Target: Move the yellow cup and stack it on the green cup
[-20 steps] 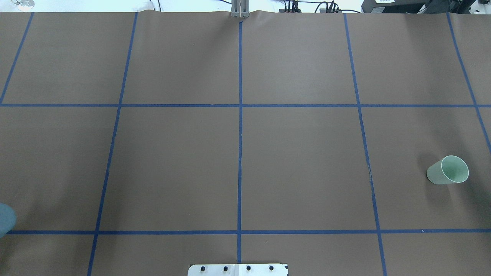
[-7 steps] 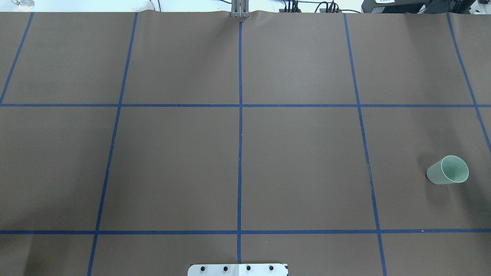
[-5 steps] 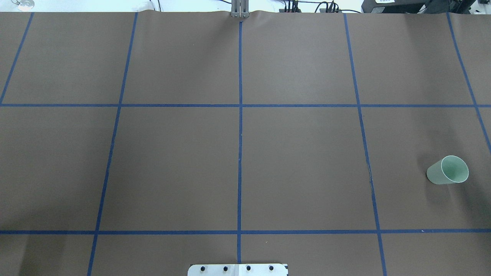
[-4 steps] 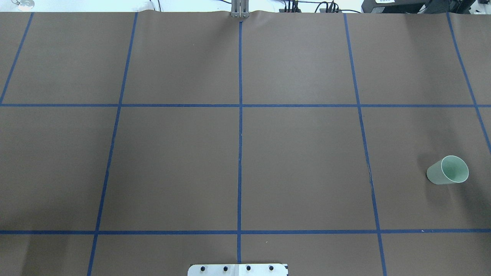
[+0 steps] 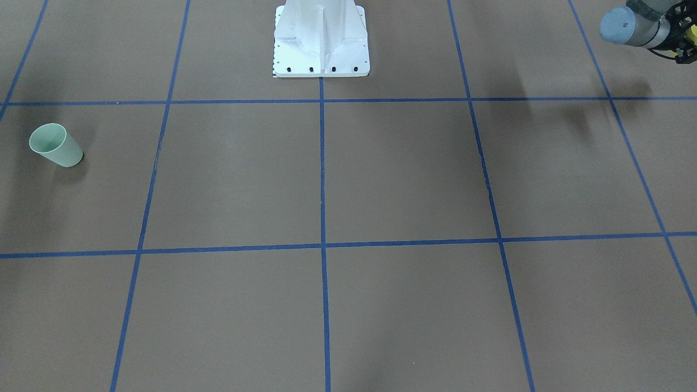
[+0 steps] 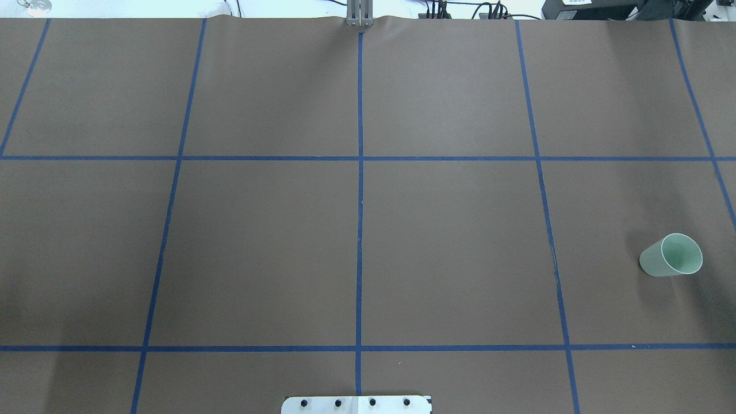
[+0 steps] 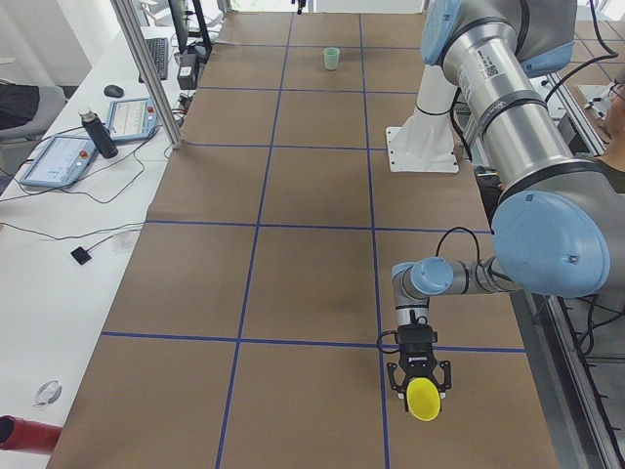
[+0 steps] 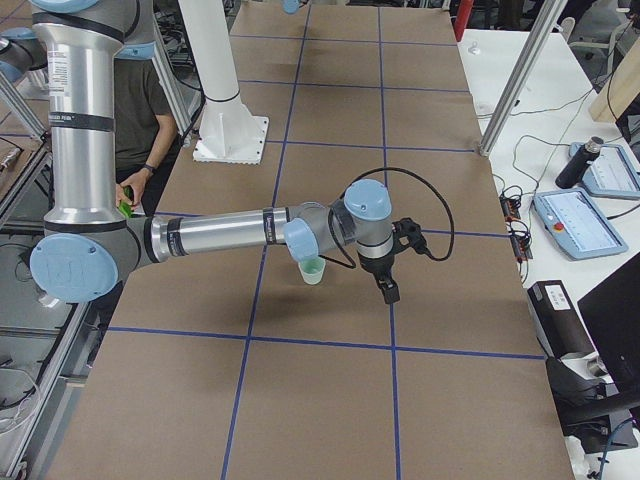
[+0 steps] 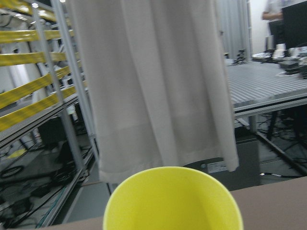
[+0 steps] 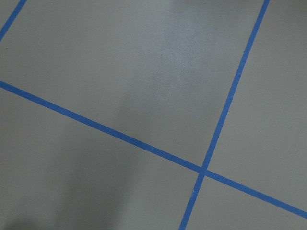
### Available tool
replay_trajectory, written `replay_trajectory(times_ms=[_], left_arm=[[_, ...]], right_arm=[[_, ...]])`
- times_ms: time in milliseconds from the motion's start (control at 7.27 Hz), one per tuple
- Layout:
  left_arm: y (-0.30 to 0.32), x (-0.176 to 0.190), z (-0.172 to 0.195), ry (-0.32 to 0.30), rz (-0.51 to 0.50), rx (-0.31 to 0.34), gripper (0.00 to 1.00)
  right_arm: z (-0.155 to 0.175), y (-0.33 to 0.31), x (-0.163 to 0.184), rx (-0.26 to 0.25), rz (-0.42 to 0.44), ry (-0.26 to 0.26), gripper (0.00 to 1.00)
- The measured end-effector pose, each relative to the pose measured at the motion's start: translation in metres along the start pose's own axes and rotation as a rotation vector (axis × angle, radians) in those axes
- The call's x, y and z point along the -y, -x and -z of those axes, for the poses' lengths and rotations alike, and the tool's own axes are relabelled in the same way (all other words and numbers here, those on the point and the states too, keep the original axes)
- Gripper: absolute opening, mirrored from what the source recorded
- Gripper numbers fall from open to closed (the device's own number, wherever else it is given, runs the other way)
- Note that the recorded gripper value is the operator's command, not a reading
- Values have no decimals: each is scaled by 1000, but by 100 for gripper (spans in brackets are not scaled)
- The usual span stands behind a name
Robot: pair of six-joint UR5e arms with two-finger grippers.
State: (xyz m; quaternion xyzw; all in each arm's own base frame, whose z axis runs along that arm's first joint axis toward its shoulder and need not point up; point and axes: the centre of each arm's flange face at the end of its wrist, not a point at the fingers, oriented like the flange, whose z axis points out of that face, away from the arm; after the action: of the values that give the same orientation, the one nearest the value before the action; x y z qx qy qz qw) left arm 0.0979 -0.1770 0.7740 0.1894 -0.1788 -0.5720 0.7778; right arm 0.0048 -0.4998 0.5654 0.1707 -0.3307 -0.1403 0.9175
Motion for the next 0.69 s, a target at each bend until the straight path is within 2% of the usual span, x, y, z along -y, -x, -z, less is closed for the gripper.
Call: replay_trajectory(times_ms=[275,550,688], left_arm=[[-45,4,21,-4,-92,-245,13],[-152,3,93,12,-115,-537,12],[-204,5,127,1,-131,-640,12]], right_arm=[[-4,7,5,10,13,4,100],[-13,24,16,24,49,15,100],[-19,32,25,32,66,22,100]])
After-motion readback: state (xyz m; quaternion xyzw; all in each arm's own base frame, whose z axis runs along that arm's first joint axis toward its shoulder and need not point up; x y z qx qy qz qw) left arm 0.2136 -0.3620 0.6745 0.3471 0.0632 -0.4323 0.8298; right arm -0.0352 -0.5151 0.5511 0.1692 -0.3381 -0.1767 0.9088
